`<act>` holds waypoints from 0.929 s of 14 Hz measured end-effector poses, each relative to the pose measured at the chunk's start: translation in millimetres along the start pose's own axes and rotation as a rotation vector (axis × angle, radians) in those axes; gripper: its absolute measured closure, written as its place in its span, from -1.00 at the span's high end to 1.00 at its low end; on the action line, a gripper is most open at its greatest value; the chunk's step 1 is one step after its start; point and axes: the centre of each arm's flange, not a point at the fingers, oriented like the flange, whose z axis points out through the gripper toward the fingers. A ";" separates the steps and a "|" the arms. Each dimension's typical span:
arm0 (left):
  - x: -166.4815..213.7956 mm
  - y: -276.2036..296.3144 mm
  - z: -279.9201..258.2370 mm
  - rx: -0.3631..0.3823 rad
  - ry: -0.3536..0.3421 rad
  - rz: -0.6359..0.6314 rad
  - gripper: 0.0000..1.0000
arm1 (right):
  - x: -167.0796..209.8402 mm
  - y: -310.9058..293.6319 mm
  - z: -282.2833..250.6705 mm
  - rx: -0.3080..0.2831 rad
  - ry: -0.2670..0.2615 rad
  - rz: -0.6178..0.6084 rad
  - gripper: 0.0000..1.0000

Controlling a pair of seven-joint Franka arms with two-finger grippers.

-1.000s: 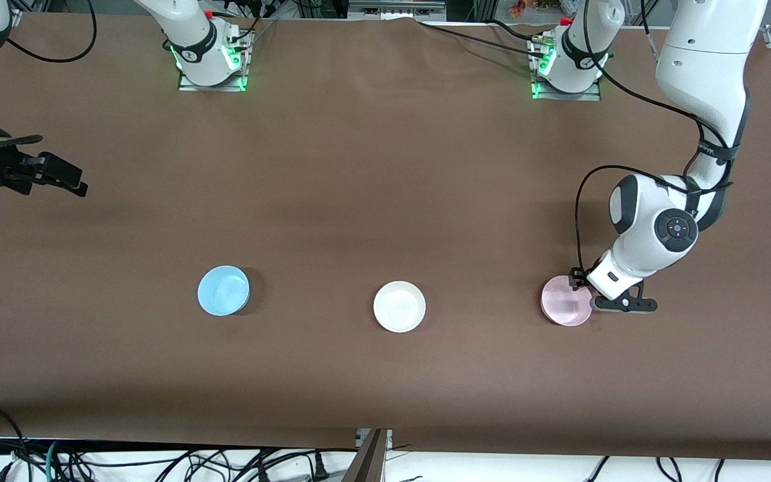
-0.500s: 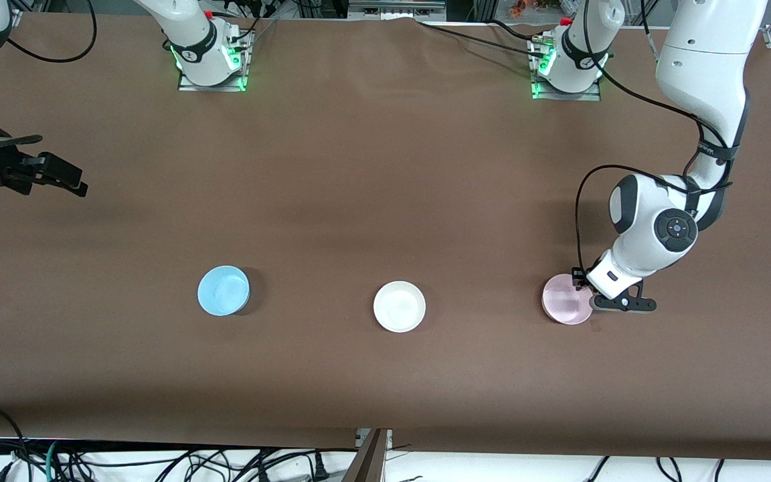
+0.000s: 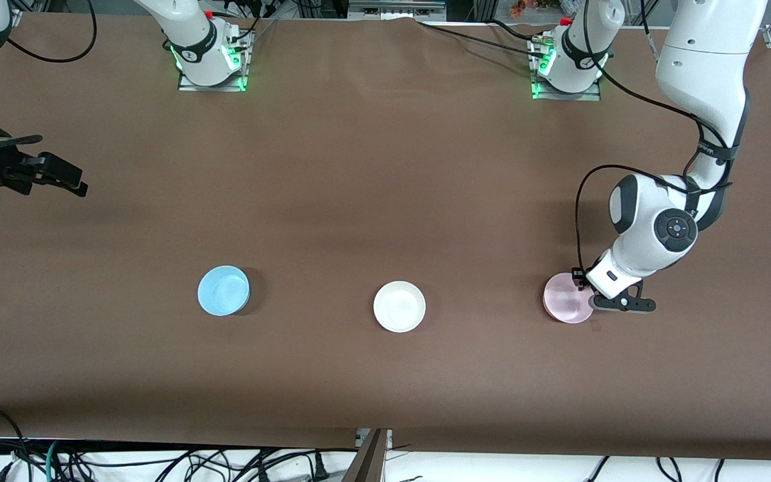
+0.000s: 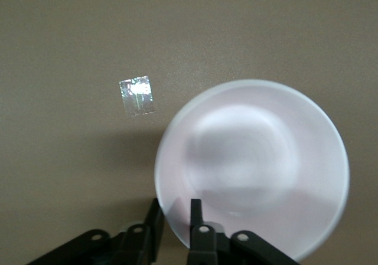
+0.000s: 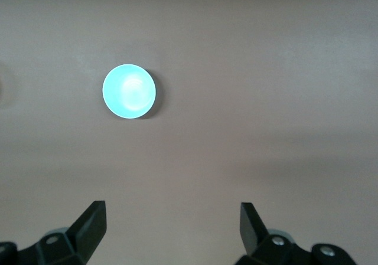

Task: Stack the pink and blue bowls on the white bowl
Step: 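Lift the pink bowl with the left gripper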

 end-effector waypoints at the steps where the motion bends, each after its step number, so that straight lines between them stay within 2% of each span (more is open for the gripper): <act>1: 0.2 0.3 -0.7 0.000 0.001 0.001 -0.87 | 0.0 0.0 0.0 0.000 0.000 0.000 1.00; 3: 1.0 1.5 -3.8 -0.002 0.006 0.003 -0.95 | 0.0 0.0 0.0 0.000 0.000 0.000 1.00; 13: 5.4 10.8 -18.9 -0.010 0.032 -0.020 -0.95 | 3.9 -0.3 8.2 0.003 -0.011 0.002 1.00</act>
